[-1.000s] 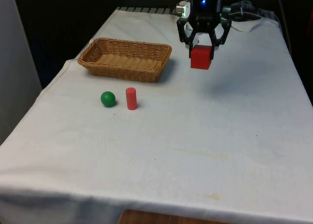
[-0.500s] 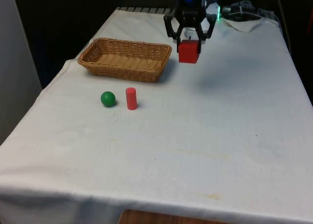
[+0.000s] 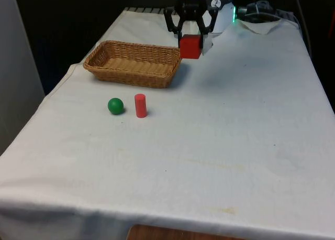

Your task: Pick up the object to the left of the cylinder and place it into the basket.

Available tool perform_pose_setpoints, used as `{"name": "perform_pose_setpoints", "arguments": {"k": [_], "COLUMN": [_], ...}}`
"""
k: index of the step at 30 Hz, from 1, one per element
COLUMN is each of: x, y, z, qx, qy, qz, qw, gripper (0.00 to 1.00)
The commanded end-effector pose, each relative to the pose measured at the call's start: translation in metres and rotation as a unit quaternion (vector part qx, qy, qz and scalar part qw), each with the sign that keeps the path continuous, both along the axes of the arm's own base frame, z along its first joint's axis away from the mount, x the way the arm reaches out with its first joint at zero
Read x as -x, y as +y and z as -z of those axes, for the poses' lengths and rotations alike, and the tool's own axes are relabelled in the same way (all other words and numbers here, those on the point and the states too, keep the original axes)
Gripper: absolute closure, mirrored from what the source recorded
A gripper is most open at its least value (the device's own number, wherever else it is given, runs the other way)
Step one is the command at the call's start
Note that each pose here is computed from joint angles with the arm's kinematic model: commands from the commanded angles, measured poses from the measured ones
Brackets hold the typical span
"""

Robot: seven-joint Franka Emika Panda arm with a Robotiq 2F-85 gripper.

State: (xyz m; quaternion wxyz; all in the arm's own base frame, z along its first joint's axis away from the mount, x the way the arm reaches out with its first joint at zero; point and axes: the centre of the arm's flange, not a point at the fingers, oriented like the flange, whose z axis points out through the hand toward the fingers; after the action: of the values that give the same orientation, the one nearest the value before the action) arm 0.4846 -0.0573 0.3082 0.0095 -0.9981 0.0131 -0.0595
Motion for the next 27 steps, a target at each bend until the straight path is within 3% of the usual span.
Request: {"name": "perform_pose_setpoints", "arguments": {"k": [1, 5, 13, 14, 15, 21, 22, 23, 27], "x": [0.003, 0.007, 0.022, 0.020, 0.023, 0.031, 0.030, 0.032, 0.036], "y": [-0.004, -0.006, -0.023, -0.019, -0.024, -0.033, -0.030, -0.035, -0.042], "z": [0.000, 0.000, 0.005, 0.004, 0.005, 0.008, 0.007, 0.008, 0.011], "qx": [0.005, 0.000, 0.016, 0.009, 0.018, 0.029, 0.021, 0.031, 0.038], "qy": [-0.001, 0.001, 0.008, 0.008, 0.009, 0.016, 0.016, 0.017, 0.021], "qz": [-0.002, -0.005, -0.017, -0.016, -0.018, -0.026, -0.026, -0.027, -0.030], "qw": [0.99999, 0.99999, 0.99970, 0.99980, 0.99965, 0.99913, 0.99932, 0.99902, 0.99860], "gripper": [0.94, 0.94, 0.94, 0.94, 0.94, 0.94, 0.94, 0.94, 0.94]}}
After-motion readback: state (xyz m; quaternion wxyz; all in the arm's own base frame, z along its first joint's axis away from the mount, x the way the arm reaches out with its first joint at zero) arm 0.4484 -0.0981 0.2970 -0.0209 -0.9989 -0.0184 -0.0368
